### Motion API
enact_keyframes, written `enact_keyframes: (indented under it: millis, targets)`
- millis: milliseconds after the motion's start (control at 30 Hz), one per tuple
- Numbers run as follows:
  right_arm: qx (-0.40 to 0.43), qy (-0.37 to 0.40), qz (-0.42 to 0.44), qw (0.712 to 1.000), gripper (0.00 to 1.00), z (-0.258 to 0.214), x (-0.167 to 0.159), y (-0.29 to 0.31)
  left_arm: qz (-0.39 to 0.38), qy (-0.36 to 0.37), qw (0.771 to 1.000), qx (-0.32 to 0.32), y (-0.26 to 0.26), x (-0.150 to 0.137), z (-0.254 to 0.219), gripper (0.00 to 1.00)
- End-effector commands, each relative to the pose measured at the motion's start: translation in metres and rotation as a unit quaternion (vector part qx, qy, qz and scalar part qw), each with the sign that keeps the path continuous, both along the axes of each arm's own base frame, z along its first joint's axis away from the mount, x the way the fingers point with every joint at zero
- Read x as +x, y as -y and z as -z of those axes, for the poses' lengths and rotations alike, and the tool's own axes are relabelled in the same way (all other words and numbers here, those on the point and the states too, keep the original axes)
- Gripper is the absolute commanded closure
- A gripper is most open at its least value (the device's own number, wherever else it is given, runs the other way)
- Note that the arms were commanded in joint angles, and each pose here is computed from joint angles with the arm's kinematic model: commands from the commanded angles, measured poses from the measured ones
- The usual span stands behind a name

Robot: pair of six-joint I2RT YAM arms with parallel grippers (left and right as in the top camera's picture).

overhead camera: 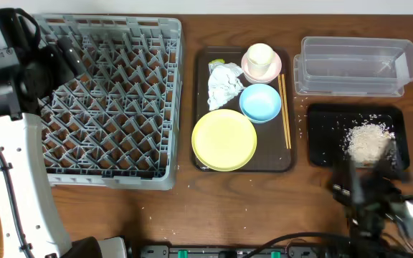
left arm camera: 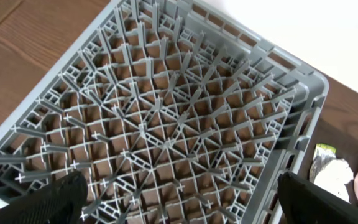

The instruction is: Sort waste into correct bins and load items into the dishwasher

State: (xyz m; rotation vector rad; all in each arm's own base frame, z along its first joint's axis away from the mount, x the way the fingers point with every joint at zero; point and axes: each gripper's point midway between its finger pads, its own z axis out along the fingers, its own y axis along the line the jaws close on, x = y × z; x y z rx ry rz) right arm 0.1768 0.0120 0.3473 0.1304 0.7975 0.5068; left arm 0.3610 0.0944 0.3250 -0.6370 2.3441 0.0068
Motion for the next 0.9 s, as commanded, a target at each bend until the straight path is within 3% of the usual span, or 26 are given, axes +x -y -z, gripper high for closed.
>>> enact_keyframes:
  millis: [0,100,200,333,467,567,667,867]
  targets:
    - [0.197,0.052,0.036,0.978,0.01,-0.012,-0.018,0.057,-0.002,-0.003,1.0,0.003,-0.002,-0.001,0.001,0.01]
    - [0.249,0.088,0.024,0.964,0.01,-0.036,-0.031,0.069,-0.002,-0.003,1.0,0.003,-0.002,-0.001,0.001,0.01]
    - [0.226,0.078,0.006,0.971,0.01,-0.074,-0.025,0.059,-0.002,-0.004,1.0,0.003,-0.002,-0.001,0.001,0.01]
    - [0.099,0.042,0.008,0.994,0.01,-0.14,0.002,0.026,-0.002,-0.004,1.0,0.003,-0.002,-0.001,0.001,0.01]
    - [-0.056,0.004,-0.015,0.998,0.01,-0.198,0.051,-0.017,-0.002,-0.004,1.0,0.003,-0.002,-0.001,0.001,0.01]
    - [-0.099,-0.056,-0.05,0.992,0.01,-0.215,0.102,-0.035,-0.002,-0.004,1.0,0.003,-0.002,-0.001,0.001,0.01]
    - [-0.121,-0.138,-0.097,0.978,0.01,-0.213,0.157,-0.051,-0.002,-0.004,1.0,0.003,-0.002,-0.001,0.001,0.01]
    - [-0.195,-0.305,-0.165,0.917,0.01,-0.165,0.254,-0.102,-0.002,-0.004,1.0,0.003,-0.002,-0.001,0.001,0.01]
